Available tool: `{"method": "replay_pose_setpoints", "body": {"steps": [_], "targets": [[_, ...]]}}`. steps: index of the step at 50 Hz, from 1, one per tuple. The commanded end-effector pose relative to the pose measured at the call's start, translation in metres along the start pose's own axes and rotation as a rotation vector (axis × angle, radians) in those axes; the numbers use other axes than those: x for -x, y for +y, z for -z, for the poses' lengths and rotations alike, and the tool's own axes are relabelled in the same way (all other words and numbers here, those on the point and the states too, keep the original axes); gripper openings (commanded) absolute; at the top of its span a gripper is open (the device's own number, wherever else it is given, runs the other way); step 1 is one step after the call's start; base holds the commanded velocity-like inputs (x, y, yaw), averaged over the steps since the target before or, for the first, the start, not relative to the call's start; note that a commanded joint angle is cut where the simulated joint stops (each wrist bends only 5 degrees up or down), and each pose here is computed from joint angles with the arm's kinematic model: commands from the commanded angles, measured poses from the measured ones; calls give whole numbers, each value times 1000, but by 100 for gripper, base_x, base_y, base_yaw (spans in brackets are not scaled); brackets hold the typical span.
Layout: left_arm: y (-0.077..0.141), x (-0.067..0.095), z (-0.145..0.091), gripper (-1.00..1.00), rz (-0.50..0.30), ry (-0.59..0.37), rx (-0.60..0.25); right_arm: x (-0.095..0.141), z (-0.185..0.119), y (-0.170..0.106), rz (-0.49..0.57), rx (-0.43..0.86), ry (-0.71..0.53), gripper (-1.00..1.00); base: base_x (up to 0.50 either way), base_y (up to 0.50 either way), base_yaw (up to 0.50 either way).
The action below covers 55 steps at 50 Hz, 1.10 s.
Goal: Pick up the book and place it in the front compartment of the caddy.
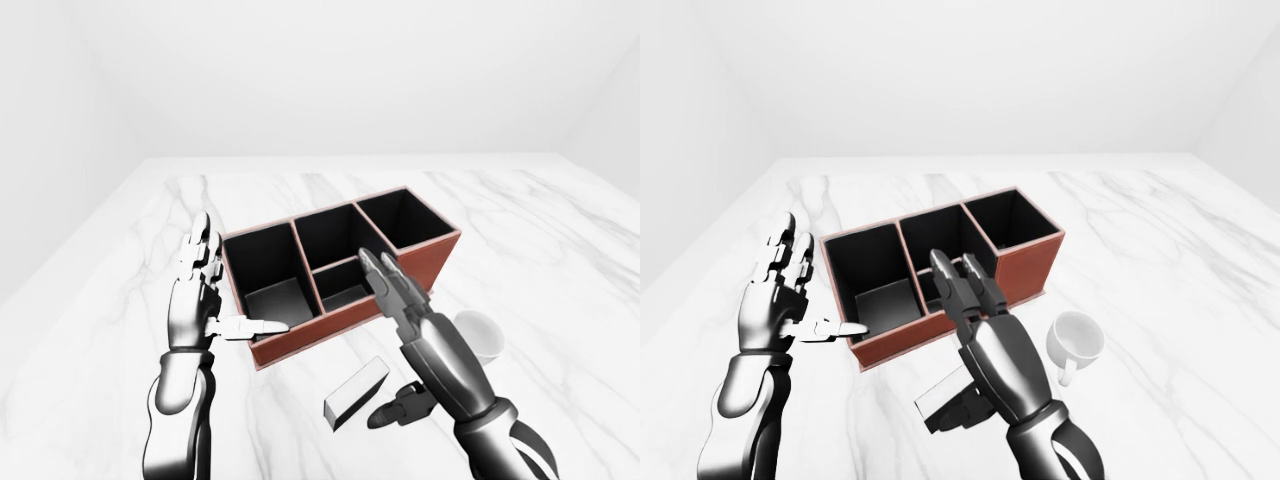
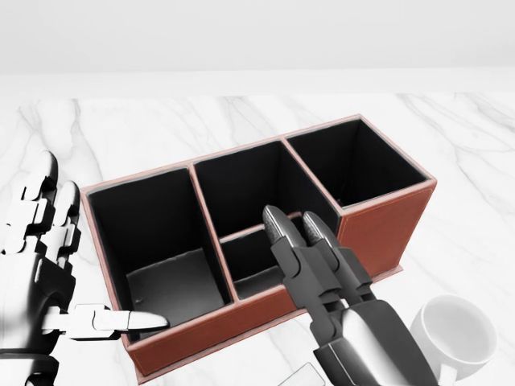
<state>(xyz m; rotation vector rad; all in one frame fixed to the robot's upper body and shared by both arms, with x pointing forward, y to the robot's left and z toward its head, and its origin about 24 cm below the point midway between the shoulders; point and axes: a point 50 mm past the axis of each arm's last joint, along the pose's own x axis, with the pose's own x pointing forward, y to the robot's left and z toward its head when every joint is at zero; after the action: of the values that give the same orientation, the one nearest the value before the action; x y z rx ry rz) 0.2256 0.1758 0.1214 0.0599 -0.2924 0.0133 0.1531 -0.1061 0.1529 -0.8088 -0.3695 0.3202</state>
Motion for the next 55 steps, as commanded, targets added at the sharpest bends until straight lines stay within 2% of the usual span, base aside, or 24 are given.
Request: {"method": "replay_pose_setpoints", "body": {"steps": [1, 55], "targets": [[0, 0, 0, 100, 0, -1, -1, 2, 4, 6, -17, 5, 29, 100, 0, 0, 0], [-1, 1, -2, 100, 5, -6, -1, -3, 31, 39, -68, 61, 141, 100, 0, 0, 0]]}}
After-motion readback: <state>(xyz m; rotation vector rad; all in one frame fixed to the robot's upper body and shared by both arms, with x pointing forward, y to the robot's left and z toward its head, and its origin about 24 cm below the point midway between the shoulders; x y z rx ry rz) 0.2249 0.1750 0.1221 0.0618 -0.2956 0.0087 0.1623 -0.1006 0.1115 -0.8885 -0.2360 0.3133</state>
